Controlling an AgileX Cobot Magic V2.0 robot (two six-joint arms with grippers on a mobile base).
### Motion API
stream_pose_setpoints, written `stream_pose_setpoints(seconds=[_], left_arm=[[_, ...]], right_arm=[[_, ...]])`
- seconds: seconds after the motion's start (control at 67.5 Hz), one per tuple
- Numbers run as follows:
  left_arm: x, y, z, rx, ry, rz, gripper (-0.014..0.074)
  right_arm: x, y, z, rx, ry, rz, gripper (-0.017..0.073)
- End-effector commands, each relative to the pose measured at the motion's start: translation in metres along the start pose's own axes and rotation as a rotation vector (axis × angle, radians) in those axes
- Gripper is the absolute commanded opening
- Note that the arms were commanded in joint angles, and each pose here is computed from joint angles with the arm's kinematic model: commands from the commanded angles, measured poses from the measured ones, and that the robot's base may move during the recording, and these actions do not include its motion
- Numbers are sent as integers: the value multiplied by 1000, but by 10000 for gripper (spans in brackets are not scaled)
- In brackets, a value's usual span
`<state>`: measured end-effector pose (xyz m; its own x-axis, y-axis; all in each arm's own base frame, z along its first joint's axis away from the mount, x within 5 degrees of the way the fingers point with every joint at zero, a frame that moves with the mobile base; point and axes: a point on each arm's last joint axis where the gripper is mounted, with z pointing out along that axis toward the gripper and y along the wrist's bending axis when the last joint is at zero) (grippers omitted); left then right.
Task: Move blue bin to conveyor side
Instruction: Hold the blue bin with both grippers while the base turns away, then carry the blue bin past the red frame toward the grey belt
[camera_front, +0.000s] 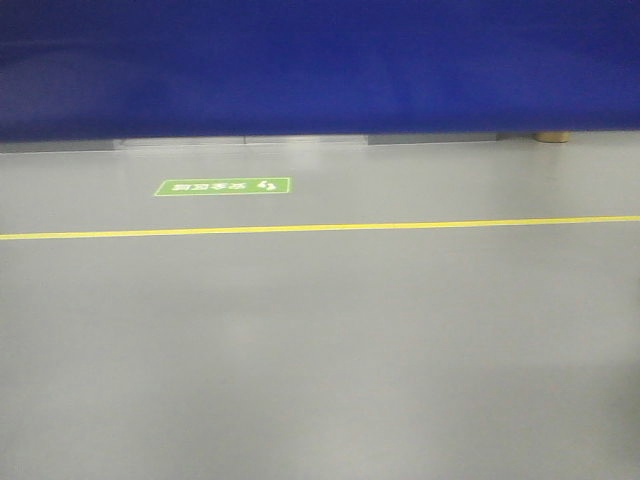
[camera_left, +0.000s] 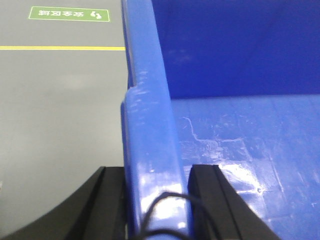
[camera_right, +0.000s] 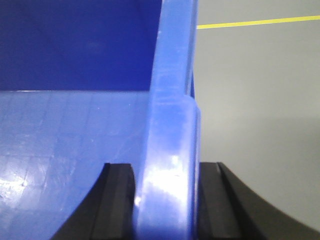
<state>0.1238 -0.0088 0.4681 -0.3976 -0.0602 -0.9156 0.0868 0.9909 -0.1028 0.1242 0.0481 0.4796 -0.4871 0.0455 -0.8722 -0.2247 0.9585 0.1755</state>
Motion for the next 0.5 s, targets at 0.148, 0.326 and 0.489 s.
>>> stream_pose_setpoints(seconds=[0.148, 0.326, 0.489], left_arm=[[-14, -1, -11, -15, -144, 36, -16], [-14, -1, -11, -15, -144, 36, -16], [-14, -1, -11, -15, -144, 36, -16]], right_arm=[[-13, -4, -12, 27, -153, -49, -81], [-13, -4, -13, 27, -155, -49, -81], [-14, -4, -13, 25, -160, -49, -81]])
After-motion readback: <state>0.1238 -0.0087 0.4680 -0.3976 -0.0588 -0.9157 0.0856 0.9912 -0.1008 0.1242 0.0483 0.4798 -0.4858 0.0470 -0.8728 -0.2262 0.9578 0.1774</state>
